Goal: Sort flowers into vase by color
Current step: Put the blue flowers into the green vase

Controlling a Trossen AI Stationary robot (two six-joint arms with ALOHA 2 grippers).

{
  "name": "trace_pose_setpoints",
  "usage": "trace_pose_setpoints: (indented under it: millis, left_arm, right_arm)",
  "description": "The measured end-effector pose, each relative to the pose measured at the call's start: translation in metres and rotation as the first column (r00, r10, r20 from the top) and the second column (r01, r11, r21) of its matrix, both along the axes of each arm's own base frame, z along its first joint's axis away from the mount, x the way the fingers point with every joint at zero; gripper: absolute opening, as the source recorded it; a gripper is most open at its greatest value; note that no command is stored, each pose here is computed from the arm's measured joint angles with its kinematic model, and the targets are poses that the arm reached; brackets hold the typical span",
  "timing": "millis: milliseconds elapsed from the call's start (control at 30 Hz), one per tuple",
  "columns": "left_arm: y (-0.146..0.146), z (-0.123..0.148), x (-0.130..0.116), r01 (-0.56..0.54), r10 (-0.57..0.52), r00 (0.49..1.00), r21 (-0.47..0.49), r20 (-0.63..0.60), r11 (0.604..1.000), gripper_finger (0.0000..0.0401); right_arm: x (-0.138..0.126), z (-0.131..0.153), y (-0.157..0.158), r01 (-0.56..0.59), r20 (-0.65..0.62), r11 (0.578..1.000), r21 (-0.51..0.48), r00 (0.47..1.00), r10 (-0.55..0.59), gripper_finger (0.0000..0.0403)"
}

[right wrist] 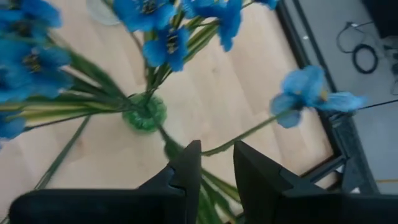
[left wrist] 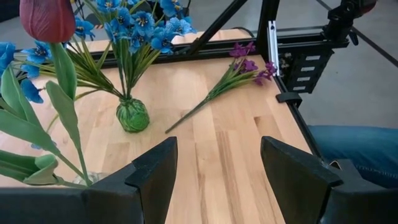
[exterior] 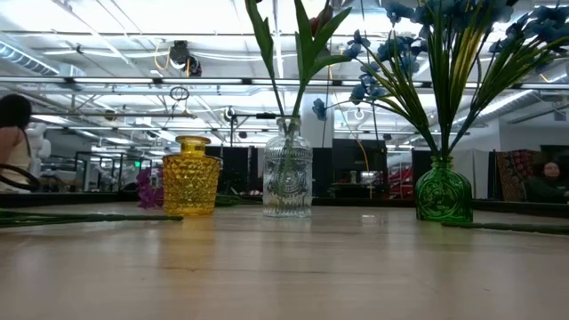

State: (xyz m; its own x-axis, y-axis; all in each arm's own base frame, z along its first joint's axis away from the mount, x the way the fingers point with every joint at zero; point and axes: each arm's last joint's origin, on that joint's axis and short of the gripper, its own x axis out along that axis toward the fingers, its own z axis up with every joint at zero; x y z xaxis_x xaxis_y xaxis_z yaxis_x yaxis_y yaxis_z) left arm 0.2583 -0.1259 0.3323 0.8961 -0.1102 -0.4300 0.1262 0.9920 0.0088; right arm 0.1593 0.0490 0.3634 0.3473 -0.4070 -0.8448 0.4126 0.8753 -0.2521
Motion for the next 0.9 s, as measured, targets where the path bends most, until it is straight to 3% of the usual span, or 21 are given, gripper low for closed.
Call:
trace_pose_setpoints:
  millis: [300,400,733,900]
  left_arm:
    - [0.0000,-0.0003,-0.0002,0.001,-0.001,1.000,0.002,-0.003,1.000,0.0238]
    - [0.0001,-0.0005,-0.0002,0.001,-0.001,1.000,0.003,-0.005,1.000,0.0238]
    - [0.0001,-0.0006,-0.0003,0.000,0.000,1.000,0.003,-0.006,1.000,0.0238]
    - [0.0001,-0.0006,-0.0003,0.000,0.000,1.000,0.003,-0.006,1.000,0.0238]
  right_arm:
    - [0.0042,-0.0018,-0.0014,0.011,-0.010,1.000,-0.022,1.000,-0.011,0.0022]
    - [0.0037,-0.0020,0.0001,0.000,-0.015,1.000,-0.011,1.000,-0.001,0.0017]
    - [0.0026,-0.0011,0.0018,-0.059,-0.026,0.996,-0.063,0.998,0.057,0.0115]
    - [0.0026,-0.0010,0.0016,-0.040,-0.015,0.997,-0.061,0.999,0.039,0.0120]
